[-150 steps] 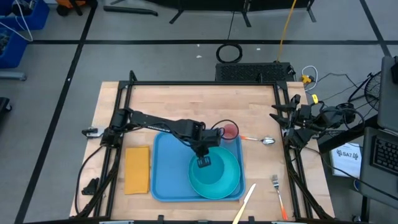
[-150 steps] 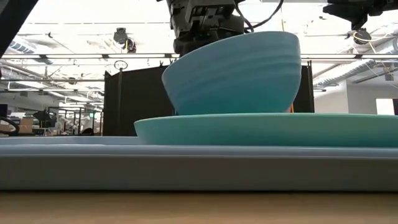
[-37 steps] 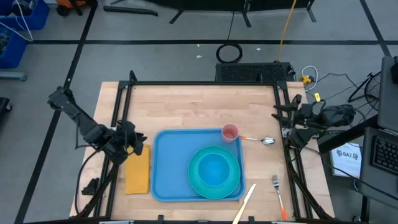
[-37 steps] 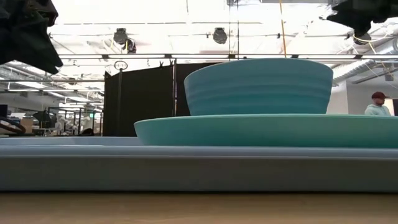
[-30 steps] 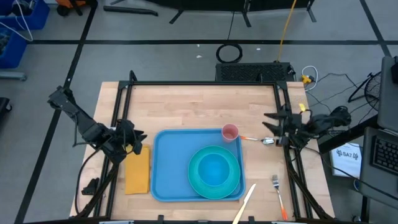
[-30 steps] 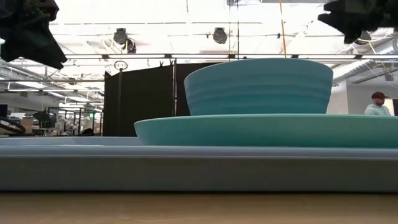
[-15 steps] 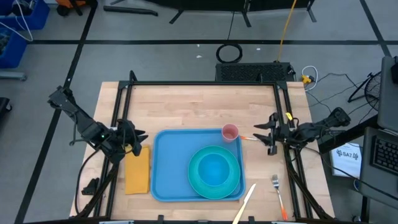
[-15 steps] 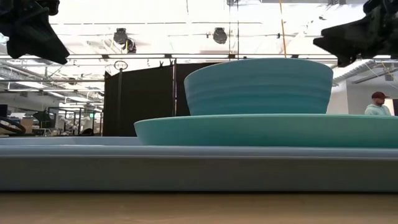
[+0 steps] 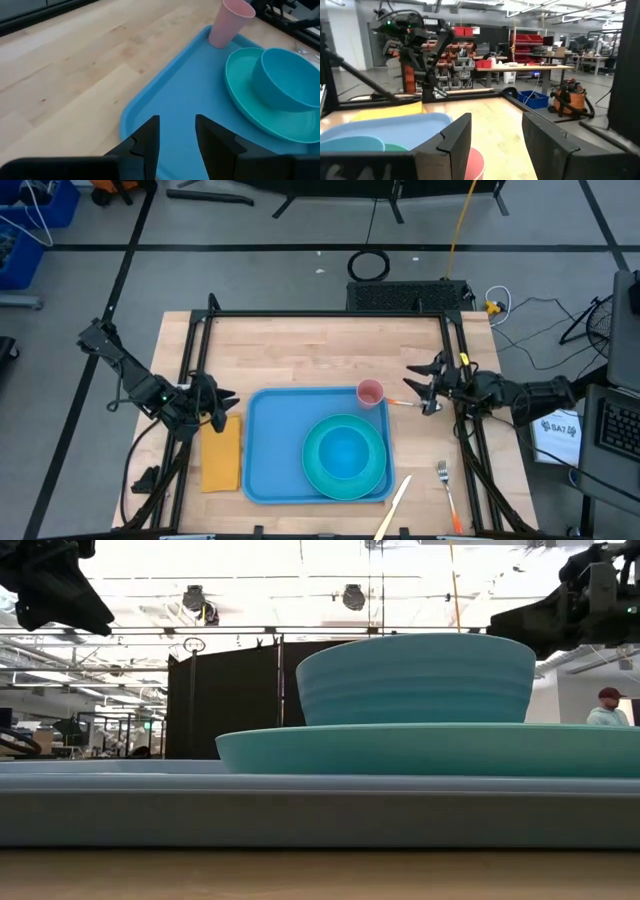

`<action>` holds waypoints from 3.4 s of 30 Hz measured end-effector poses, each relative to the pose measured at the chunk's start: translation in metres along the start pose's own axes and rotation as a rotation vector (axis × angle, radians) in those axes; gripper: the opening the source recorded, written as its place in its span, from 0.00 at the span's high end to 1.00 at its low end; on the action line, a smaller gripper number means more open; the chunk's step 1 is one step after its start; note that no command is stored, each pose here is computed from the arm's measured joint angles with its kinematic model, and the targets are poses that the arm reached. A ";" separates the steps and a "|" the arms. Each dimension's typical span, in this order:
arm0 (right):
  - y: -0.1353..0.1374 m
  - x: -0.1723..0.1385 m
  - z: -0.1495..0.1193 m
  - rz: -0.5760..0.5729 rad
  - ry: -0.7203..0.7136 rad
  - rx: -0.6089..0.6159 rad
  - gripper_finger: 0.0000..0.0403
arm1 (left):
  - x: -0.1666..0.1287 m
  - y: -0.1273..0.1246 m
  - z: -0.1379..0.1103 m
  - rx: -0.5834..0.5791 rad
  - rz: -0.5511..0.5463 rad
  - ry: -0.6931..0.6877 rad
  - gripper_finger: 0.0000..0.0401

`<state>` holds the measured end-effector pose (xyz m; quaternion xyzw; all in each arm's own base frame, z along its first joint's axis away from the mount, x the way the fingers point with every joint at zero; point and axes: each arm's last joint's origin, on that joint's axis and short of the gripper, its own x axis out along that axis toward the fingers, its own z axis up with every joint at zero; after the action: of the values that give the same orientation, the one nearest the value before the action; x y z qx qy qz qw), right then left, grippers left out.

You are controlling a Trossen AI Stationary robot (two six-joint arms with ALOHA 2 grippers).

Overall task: Set up tray
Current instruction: Put the yellow napkin on the blue serving tray to the left of the blue plate

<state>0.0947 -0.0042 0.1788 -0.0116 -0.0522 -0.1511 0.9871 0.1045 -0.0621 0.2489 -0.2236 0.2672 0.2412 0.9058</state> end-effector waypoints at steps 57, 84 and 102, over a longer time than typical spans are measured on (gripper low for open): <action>-0.006 0.001 0.000 -0.063 -0.004 0.031 0.59 | 0.095 -0.032 -0.089 -0.604 0.806 0.587 0.96; -0.006 0.001 0.000 -0.063 -0.003 0.031 0.59 | 0.057 -0.058 -0.081 -0.630 0.911 0.662 0.98; -0.006 0.001 0.000 -0.063 -0.004 0.031 0.59 | 0.073 -0.044 -0.095 -0.600 0.802 0.600 0.62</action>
<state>0.0942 -0.0104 0.1791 0.0051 -0.0567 -0.1813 0.9818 0.1468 -0.1241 0.1456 -0.4104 0.4958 0.5566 0.5252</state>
